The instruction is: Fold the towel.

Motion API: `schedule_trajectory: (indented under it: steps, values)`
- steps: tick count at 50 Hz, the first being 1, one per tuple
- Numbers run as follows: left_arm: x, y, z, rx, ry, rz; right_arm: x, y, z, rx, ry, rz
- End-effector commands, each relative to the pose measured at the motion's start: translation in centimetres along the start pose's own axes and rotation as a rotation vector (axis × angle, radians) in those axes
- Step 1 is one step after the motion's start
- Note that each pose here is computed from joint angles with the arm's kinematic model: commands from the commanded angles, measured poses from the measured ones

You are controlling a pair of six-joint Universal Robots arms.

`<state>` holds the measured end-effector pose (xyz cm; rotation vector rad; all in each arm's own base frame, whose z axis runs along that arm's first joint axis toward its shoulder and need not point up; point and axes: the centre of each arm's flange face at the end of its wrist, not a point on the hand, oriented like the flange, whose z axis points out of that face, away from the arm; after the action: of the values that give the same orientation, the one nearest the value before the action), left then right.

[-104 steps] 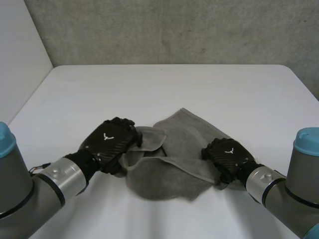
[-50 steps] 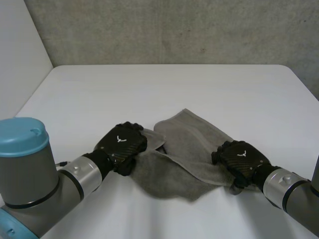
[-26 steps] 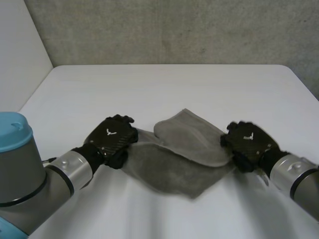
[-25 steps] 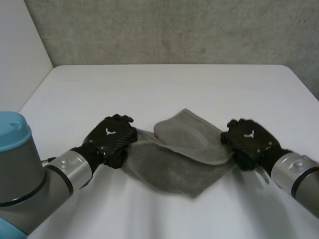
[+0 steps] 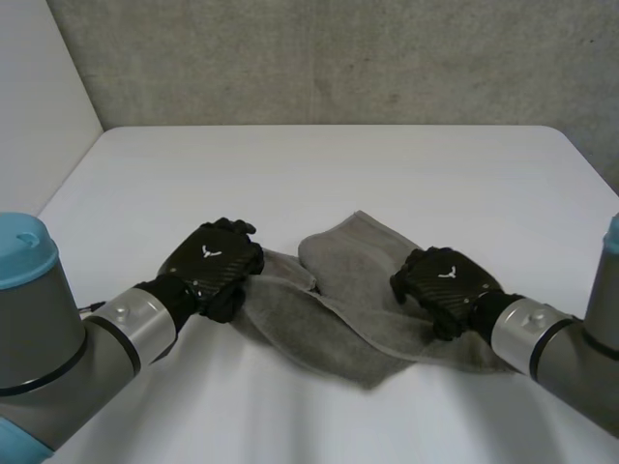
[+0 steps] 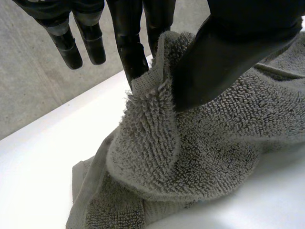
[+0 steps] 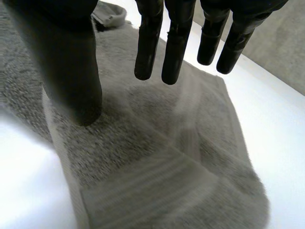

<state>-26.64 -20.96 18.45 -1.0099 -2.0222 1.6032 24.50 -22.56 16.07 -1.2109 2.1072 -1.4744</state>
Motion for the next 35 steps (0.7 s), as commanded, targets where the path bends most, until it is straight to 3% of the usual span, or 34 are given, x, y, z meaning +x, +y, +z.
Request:
schedule_trajectory:
  steps: [1,12,23,35]
  values:
    - [0.1,-0.1,0.0,0.005,0.004,0.002,-2.4,-0.1,0.3,0.001,-0.055,0.067]
    - [0.6,-1.9,-1.0,0.06,0.012,-0.063,-3.2,-1.8,0.9,0.075,-0.05,0.3]
    - [1.2,-3.3,-1.8,0.109,0.02,-0.055,-4.9,-2.7,2.7,0.087,-0.128,0.455]
    - [0.9,-2.8,-1.8,0.093,0.01,-0.061,-4.7,-1.5,4.0,0.036,-0.172,0.499]
